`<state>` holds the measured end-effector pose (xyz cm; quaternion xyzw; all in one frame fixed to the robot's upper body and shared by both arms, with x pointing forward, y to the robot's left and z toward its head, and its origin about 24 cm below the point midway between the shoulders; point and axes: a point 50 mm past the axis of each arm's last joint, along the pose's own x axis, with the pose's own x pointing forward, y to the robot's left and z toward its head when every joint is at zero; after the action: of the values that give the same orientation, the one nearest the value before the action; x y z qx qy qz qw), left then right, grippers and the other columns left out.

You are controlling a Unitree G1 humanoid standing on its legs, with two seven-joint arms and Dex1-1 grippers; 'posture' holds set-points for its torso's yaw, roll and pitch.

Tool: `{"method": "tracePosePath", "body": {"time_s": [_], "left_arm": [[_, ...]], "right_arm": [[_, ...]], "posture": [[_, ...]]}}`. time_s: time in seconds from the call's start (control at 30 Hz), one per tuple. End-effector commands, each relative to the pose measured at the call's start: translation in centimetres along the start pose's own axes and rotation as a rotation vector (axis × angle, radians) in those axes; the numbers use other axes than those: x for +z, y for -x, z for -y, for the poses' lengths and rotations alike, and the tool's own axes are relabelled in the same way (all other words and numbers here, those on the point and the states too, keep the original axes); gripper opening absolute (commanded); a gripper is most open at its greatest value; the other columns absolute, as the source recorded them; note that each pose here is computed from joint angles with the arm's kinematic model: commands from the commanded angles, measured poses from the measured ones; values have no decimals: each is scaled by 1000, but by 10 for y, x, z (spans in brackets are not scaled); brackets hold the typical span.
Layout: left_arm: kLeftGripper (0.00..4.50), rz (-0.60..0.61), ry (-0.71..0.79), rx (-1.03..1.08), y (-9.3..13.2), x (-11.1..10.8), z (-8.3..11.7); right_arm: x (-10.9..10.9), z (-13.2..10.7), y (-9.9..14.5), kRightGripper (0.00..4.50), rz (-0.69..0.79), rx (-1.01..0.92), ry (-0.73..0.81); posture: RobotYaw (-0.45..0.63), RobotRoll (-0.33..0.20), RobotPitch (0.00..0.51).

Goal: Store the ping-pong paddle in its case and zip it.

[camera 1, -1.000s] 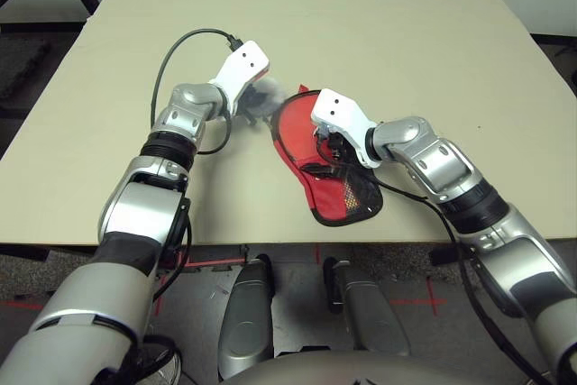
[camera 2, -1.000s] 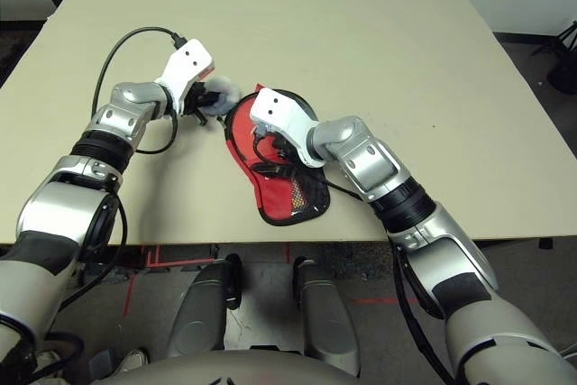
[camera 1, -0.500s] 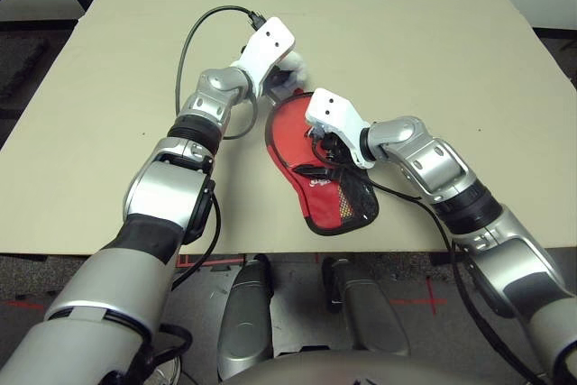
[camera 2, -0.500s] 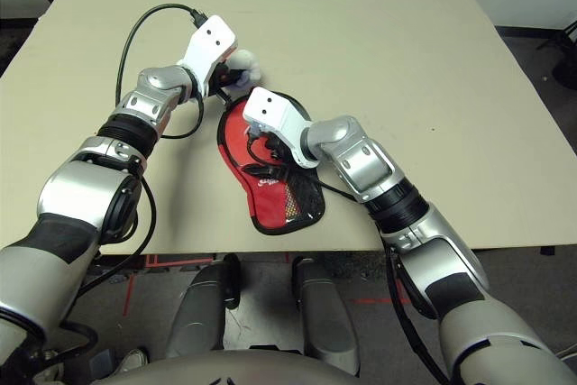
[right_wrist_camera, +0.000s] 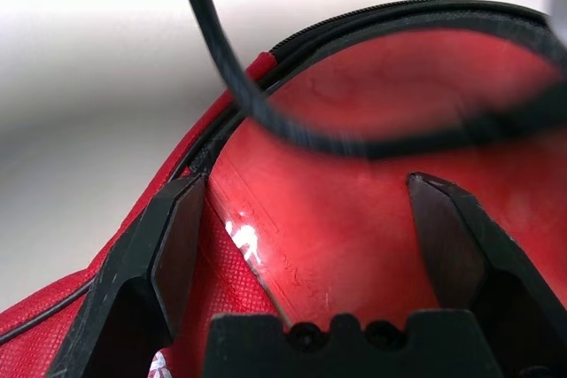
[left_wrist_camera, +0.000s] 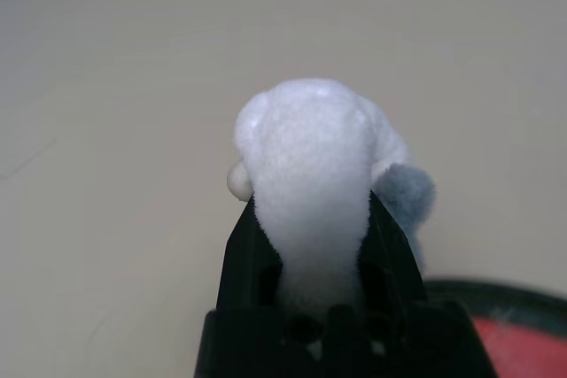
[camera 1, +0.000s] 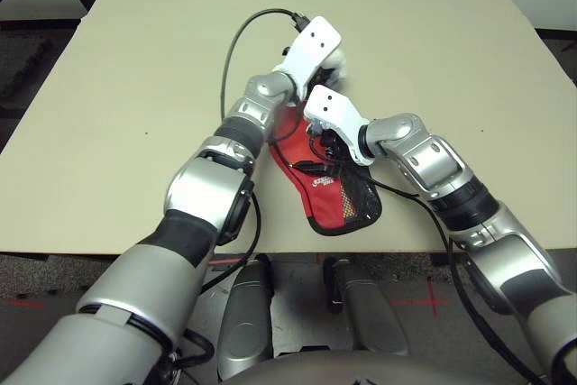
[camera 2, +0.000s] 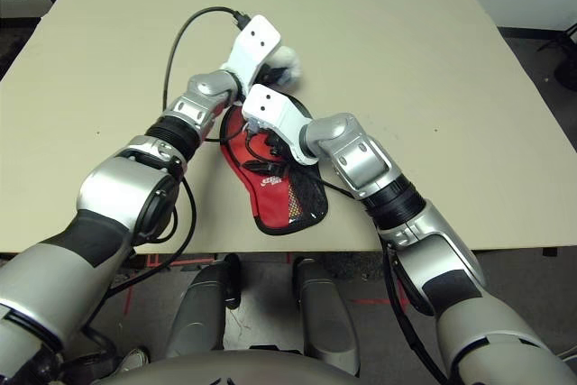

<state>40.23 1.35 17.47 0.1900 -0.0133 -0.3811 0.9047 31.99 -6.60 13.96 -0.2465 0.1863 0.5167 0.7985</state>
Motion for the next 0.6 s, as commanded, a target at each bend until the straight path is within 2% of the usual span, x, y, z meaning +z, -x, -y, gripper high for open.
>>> {"method": "tracePosePath", "body": {"time_s": [0.03,0.23,0.47,0.53,0.6], "left_arm": [[538,44,38,-97,-7,7,17],[538,48,178,-207,-8,2,29],[538,26,239,-287,-3,-6,29],[1262,30,233,-291,-2,-5,26],[1935,51,230,-282,4,-1,13]], "right_arm": [[-42,-3,-7,4500,-173,-19,-136],[-44,-2,-4,4500,-174,-35,-150],[-41,1,-2,4500,-147,-44,-176],[-38,1,0,4500,-132,-41,-194],[-33,1,7,4500,-103,-29,-252]], "posture": [[-33,0,254],[-39,0,257],[-36,0,253],[-35,0,252],[-27,0,250]]}}
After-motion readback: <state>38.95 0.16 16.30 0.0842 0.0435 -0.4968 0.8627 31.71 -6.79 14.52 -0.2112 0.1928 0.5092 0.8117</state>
